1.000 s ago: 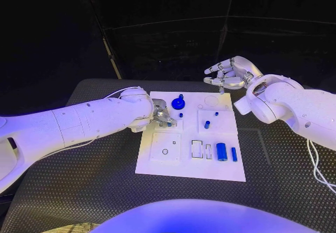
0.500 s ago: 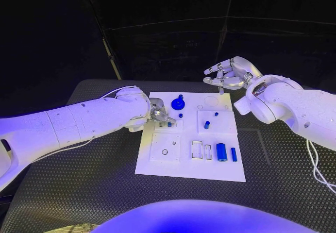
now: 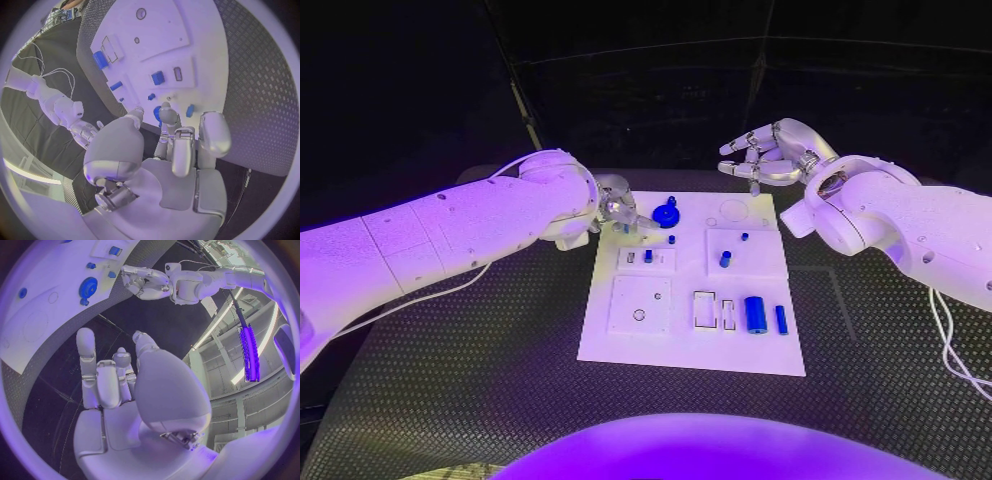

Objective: Assemble the parts on the task board

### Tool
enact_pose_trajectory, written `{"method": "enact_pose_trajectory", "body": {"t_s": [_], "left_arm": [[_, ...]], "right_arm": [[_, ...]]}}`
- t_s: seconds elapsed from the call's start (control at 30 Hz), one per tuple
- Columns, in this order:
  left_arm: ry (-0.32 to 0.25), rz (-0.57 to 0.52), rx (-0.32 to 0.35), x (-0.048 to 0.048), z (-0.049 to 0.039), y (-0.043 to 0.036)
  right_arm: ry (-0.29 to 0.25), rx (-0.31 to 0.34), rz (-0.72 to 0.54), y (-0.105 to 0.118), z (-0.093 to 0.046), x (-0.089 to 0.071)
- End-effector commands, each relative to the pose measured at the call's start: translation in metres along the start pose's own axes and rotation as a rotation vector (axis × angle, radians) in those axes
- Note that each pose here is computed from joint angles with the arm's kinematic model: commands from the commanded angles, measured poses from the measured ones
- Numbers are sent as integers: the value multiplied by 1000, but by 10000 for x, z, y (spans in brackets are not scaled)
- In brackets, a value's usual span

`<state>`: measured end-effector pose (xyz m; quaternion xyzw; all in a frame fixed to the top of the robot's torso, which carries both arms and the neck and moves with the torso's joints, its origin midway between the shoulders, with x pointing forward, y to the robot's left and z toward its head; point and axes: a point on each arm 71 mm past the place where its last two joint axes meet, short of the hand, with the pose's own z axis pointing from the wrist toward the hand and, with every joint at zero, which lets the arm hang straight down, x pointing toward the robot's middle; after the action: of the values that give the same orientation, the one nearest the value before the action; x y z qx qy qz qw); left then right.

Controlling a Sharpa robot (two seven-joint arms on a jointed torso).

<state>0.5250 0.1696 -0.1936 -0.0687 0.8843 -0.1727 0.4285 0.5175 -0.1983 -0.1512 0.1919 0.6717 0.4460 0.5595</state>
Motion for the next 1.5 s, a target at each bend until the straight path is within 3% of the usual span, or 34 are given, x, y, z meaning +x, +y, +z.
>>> {"method": "enact_pose_trajectory", "body": {"t_s": [0.03, 0.23, 0.43, 0.67, 0.97, 1.5], "left_arm": [[39, 30, -30, -142, -15, 93], [11, 10, -85, -461, 45, 240], [13, 0, -118, -562, 161, 265], [35, 5, -135, -552, 268, 222], [73, 22, -152, -472, 381, 172], [122, 35, -171, -354, 461, 198]], "right_arm": [[3, -7, -2, 13, 3, -5], [5, -7, -2, 15, 7, 1], [9, -9, -1, 26, 12, 16], [12, -10, -2, 36, 15, 29], [16, -13, 0, 49, 22, 46], [19, -17, -1, 59, 28, 60]]}}
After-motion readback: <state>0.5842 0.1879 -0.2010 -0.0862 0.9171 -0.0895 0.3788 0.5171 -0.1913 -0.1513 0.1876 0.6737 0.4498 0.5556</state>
